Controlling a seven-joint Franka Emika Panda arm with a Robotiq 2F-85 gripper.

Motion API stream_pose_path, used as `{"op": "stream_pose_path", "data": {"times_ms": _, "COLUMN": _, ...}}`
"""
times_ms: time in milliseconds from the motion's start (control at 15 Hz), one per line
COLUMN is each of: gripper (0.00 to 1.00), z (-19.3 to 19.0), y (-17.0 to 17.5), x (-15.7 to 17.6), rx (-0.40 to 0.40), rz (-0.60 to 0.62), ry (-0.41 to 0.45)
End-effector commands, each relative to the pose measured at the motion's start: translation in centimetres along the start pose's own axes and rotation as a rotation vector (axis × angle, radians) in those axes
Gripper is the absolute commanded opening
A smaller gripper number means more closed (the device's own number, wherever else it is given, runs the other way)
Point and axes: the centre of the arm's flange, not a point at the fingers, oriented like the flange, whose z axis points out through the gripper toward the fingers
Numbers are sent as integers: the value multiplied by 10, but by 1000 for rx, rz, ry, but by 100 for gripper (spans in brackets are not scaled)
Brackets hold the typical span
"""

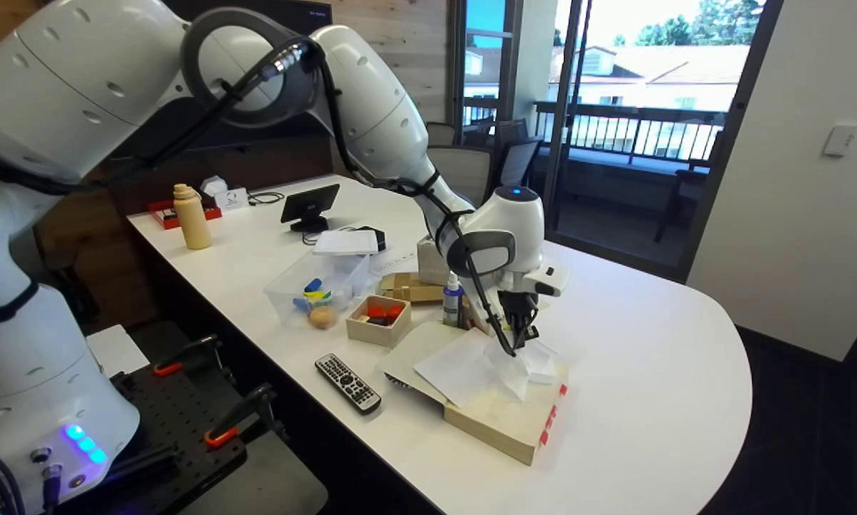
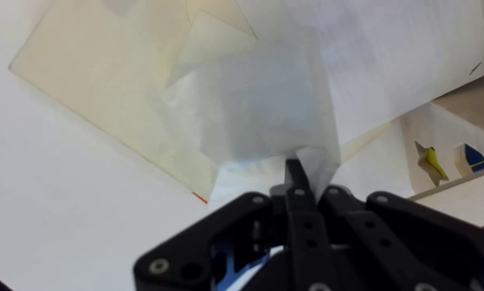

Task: Use the white napkin to wipe the book.

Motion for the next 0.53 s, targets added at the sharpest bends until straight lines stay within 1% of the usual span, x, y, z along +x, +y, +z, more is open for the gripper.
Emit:
{"op": "stream_pose_path", "data": {"times_ms": 0, "gripper": 0, "z": 21, "y": -3, "x": 16, "rx": 27, "rz": -12, "ry": -55}}
{"op": "stream_pose_path", "data": {"times_ms": 200, "gripper": 0, "z": 35, "y": -15, "x": 7, "rx": 35, "rz": -30, "ry": -100}}
{"op": "stream_pose_path", "data": {"times_ms": 467, "gripper": 0, "z": 50, "y": -36, "x": -8, "rx": 71, "rz": -59, "ry": -150}}
